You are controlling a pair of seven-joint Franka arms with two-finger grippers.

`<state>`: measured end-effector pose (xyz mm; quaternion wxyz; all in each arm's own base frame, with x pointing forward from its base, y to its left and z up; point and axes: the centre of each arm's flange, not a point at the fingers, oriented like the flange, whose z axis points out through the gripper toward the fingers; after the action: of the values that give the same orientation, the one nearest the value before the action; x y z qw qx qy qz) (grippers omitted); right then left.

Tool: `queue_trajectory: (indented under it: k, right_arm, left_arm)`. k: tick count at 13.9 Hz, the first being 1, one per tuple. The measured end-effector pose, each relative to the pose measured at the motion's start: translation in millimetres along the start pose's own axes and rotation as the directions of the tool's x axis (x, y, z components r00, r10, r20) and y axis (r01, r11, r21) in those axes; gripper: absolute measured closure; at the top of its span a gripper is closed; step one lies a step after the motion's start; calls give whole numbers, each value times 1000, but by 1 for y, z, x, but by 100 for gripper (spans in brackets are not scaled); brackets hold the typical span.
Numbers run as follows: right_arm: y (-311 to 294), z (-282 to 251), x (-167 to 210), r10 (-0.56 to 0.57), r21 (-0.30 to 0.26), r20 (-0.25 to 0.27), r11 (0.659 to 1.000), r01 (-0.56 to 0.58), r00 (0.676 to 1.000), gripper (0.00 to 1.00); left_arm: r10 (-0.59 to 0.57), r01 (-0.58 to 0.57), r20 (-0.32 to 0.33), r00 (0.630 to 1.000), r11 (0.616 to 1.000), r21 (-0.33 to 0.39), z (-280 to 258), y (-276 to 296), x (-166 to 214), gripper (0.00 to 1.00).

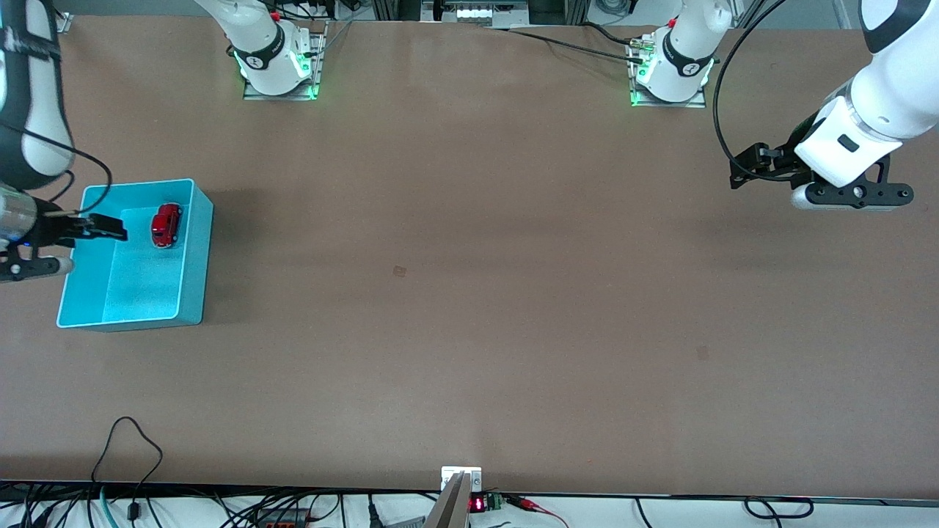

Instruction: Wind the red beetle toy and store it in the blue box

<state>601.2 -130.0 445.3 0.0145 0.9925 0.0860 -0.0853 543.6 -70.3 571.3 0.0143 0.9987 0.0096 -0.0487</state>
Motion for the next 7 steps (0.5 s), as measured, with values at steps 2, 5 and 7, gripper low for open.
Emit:
queue_trajectory:
  k: [2, 5, 7]
  right_arm:
    - [-22, -54, -4, -36, 5, -2, 999, 36, 999, 0]
    - [-58, -106, -14, -28, 12, 17, 1000, 27, 999, 0]
    - [-72, -122, -18, 9, 12, 17, 1000, -10, 1000, 0]
  left_arm:
    - [1, -1, 0, 1000, 1000, 0, 0, 1, 0, 0]
    - [1, -1, 6, 1000, 1000, 1, 1, 1, -1, 0]
    - [5, -5, 5, 1000, 1000, 1, -2, 2, -1, 0]
